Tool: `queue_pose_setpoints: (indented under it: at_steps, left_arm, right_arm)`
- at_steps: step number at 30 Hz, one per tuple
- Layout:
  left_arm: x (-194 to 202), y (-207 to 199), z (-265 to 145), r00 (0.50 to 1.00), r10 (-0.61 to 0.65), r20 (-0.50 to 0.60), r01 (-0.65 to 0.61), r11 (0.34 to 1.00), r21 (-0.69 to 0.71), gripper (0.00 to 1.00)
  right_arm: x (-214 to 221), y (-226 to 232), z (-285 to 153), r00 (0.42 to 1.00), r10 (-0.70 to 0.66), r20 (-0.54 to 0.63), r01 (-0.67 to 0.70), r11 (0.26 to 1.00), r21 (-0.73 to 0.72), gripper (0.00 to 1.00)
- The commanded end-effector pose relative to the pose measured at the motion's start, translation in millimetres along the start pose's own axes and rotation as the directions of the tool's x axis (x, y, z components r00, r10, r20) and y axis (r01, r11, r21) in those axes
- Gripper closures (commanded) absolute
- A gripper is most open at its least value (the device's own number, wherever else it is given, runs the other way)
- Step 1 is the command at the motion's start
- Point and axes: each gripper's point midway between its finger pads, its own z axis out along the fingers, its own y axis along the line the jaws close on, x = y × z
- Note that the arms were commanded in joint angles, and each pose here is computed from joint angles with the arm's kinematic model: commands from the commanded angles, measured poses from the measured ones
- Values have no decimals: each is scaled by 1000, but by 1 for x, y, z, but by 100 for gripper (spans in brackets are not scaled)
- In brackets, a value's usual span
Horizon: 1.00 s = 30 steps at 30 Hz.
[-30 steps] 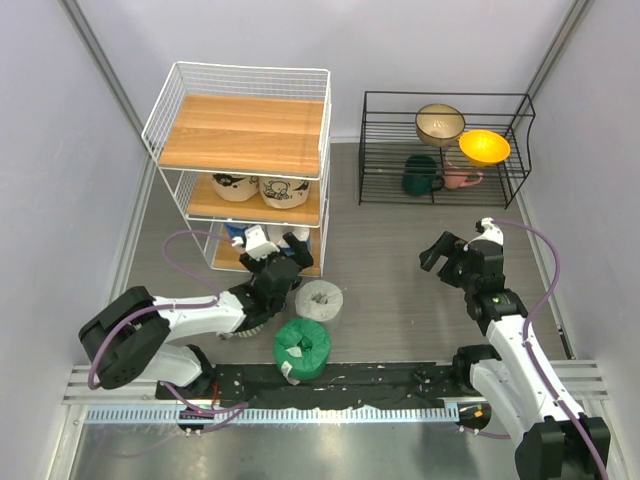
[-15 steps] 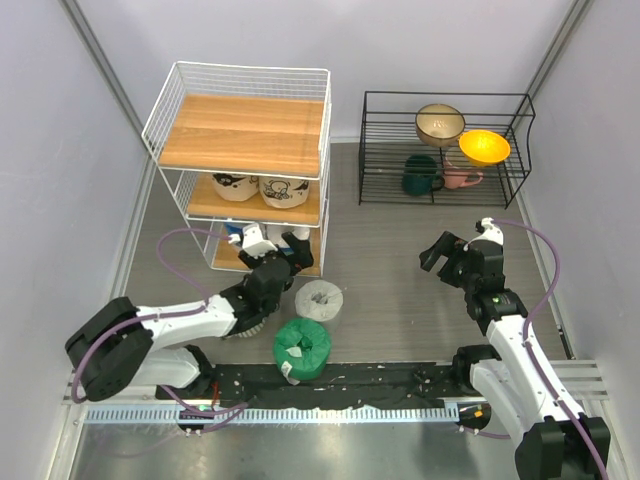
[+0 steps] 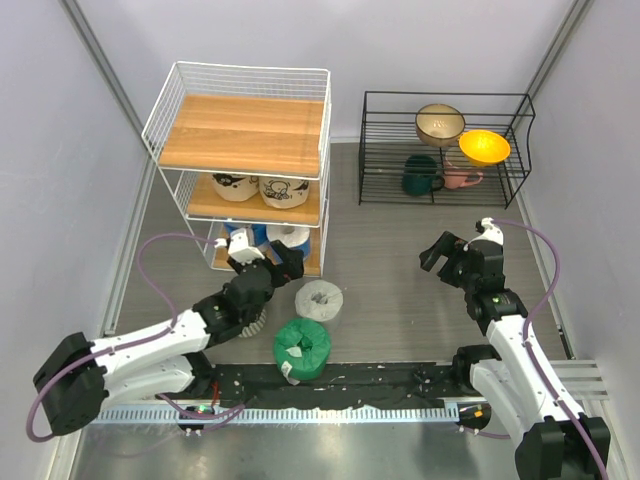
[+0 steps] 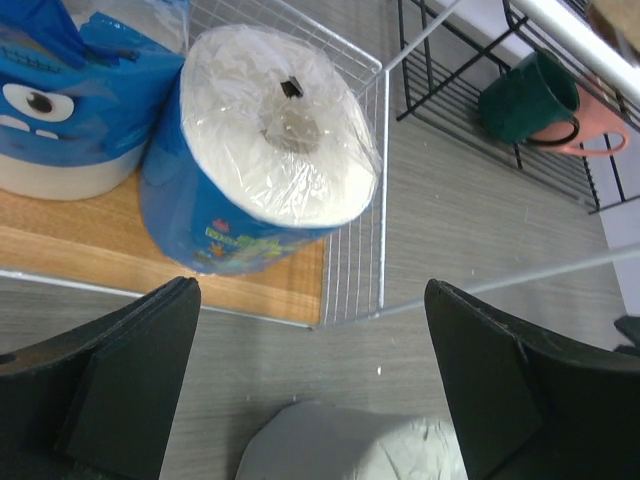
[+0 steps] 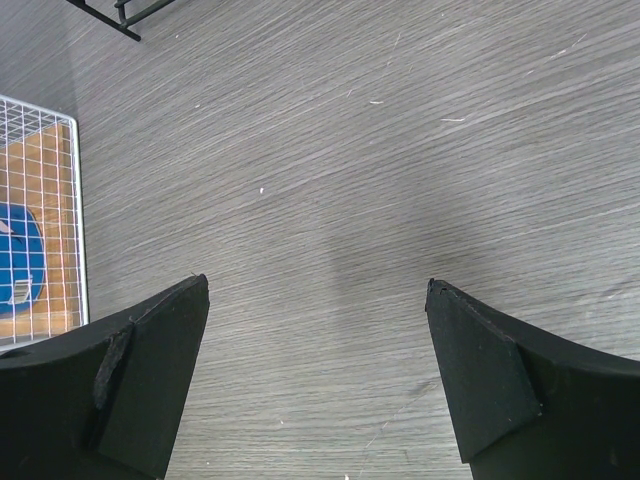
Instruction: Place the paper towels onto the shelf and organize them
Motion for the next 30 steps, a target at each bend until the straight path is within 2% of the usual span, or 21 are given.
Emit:
queue_pose_setpoints:
  at_steps: [1,5,9,20,26,30]
  left_arm:
    - [14,-7,-23,987,40,-156,-31,998,61,0]
    - [38,-22,-49,935,129,-330,-64,978,201,0]
    - [60,-25,-68,877,205,-434,-83,955,283,0]
    - [78,-15,-66,797,332,-504,-211,936,283,0]
    - [74,-19,-58,803,337,-491,-232,936,264,0]
    - [76,-18,-54,781,366,-506,-274,929,248,1]
  right_arm:
    - [-15,8,1,999,-17,40,18,1000,-20,4]
    - [-16,8,2,999,-18,37,19,1000,-18,5]
    - [-11,6,5,999,-16,28,17,1000,-15,5]
    - [-11,6,4,999,-11,34,12,1000,-18,4]
    - [-7,5,4,1000,-8,28,9,1000,-15,5]
    - [-6,3,4,1000,-9,26,10,1000,-12,5]
